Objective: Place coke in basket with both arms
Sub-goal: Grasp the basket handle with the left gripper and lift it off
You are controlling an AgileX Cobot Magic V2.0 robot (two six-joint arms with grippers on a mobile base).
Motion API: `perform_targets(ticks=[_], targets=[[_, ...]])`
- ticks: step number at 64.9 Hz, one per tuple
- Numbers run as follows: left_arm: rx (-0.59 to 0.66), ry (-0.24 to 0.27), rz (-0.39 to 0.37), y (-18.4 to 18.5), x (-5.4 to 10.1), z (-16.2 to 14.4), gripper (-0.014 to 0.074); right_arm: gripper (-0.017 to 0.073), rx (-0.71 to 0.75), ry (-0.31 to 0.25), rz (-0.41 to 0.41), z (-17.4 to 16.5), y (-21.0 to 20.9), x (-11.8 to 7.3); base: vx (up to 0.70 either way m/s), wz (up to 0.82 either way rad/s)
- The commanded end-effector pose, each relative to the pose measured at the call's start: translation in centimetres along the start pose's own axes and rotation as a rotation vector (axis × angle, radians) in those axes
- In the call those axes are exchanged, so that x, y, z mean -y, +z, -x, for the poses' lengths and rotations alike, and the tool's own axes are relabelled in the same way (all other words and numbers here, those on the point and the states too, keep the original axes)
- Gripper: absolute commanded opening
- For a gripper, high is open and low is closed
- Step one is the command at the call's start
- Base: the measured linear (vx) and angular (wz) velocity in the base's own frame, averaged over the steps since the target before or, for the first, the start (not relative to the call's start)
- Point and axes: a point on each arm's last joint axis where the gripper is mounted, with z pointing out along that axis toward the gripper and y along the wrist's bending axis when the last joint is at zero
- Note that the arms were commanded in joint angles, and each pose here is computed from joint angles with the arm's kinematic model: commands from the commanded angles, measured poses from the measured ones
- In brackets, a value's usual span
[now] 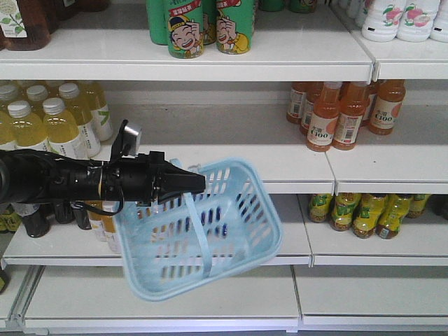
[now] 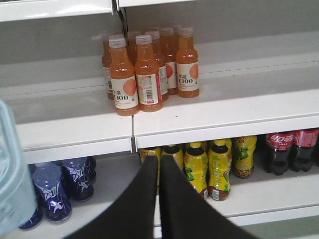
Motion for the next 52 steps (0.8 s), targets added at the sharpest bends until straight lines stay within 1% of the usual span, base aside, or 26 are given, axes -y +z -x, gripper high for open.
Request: perform_targets(ticks=[1,5,7,13,14,19,28,39,45,52], targets=[[-0.074,0.082,-0.261,-0.7,6.9,-1.6,-0.0008,-0.0004,0.070,-0.017,0.026,0.3,-0.1,-0.2,0.00,0.00],[-0.093,0.086,-0.268,-0.7,7.9,-2.8,-0.0008,-0.0004,0.070,-0.017,0.026,0.3,-0.1,-0.2,0.00,0.00],[-0.104,0.096,-0.277,-0.7,8.6,-3.5,-0.0008,-0.0004,0.070,-0.017,0.026,0.3,-0.1,-0.2,0.00,0.00],[-0.137,0.112,-0.294,-0.7,10.3,-5.4,-0.0008,-0.0004,0.070,-0.017,0.026,0.3,-0.1,-0.2,0.00,0.00],[-0.140,0.121,-0.299,-0.7,10.7,-5.7,-0.0008,-0.0004,0.070,-0.017,0.026,0.3,-0.1,-0.2,0.00,0.00],[-0.163,0.138,-0.315,-0.9,12.0,-7.1,-0.0008,-0.0004,0.069,-0.017,0.025,0.3,-0.1,-0.2,0.00,0.00],[-0.194,0.195,-0.352,-1.3,14.6,-9.2,-0.0008,-0.0004,0.069,-0.017,0.025,0.3,-0.1,-0.2,0.00,0.00],[-0.193,0.267,-0.399,-2.2,17.4,-10.5,-0.0008,-0.0004,0.069,-0.017,0.025,0.3,-0.1,-0.2,0.00,0.00],[-0.162,0.301,-0.431,-3.1,18.9,-10.8,-0.0008,-0.0004,0.069,-0.017,0.025,0.3,-0.1,-0.2,0.00,0.00],[-0.113,0.326,-0.481,-4.0,20.5,-11.0,-0.0008,-0.0004,0.069,-0.017,0.025,0.3,-0.1,-0.2,0.00,0.00]])
